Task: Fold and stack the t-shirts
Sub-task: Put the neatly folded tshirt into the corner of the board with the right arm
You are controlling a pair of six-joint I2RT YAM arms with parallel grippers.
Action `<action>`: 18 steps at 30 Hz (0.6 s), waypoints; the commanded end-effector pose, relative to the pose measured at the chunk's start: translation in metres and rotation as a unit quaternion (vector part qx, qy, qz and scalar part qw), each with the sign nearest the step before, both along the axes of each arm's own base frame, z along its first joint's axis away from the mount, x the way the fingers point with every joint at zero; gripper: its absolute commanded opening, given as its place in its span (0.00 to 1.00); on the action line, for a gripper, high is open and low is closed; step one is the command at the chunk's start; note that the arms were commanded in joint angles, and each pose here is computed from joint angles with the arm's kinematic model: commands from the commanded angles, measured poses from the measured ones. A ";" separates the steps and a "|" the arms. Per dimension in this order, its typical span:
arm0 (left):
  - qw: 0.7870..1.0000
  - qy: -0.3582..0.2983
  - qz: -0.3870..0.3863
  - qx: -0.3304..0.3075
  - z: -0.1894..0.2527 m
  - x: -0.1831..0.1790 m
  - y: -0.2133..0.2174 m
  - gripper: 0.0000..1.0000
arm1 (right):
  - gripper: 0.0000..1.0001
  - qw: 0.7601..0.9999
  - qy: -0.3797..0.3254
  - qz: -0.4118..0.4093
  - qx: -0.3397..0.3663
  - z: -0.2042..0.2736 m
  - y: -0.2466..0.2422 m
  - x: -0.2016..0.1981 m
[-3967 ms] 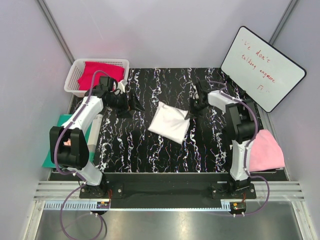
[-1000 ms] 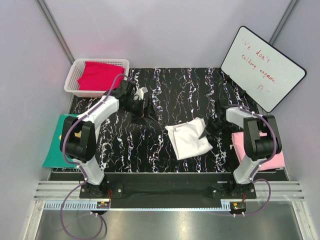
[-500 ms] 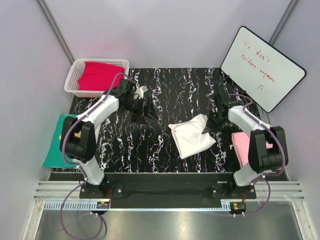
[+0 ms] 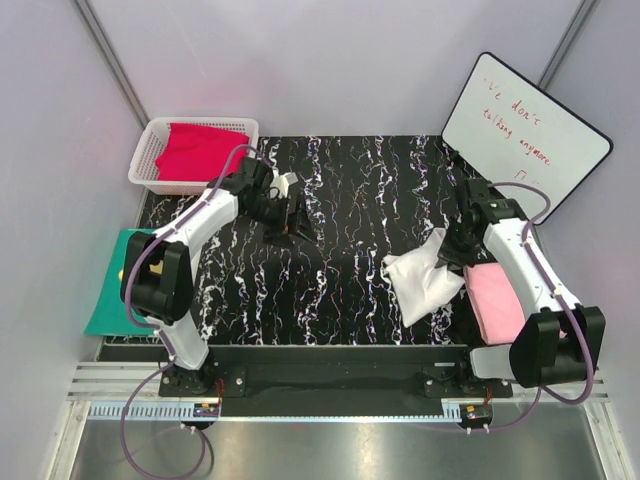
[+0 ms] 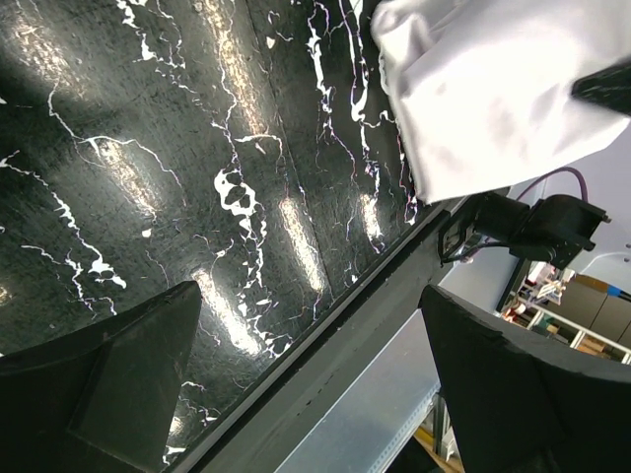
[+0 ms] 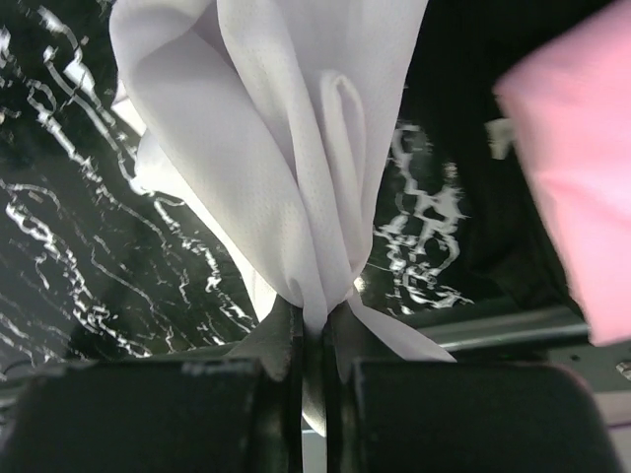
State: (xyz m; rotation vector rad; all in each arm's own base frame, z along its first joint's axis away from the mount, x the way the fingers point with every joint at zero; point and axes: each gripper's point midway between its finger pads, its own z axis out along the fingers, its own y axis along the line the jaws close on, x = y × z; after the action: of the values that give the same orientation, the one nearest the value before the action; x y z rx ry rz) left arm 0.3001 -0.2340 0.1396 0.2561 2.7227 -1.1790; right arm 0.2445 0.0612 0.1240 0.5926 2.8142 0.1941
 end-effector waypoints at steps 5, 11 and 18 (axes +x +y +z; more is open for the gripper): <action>0.998 -0.023 -0.038 -0.038 0.013 0.008 -0.013 0.99 | 0.00 0.989 -0.023 -0.123 -0.077 0.049 -0.072 -0.014; 0.998 -0.017 -0.045 -0.049 0.012 0.012 -0.017 0.99 | 0.00 0.982 -0.007 -0.158 -0.102 0.063 -0.099 -0.031; 0.997 -0.017 -0.046 -0.054 0.014 0.016 -0.020 0.99 | 0.00 0.974 0.027 -0.185 -0.131 0.069 -0.127 -0.050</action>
State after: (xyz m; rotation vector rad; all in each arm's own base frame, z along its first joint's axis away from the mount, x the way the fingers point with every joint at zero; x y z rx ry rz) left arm 0.3082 -0.2445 0.1349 0.3217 2.7142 -1.2705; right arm 0.2120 -0.0443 0.1778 1.0201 2.6606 -0.1370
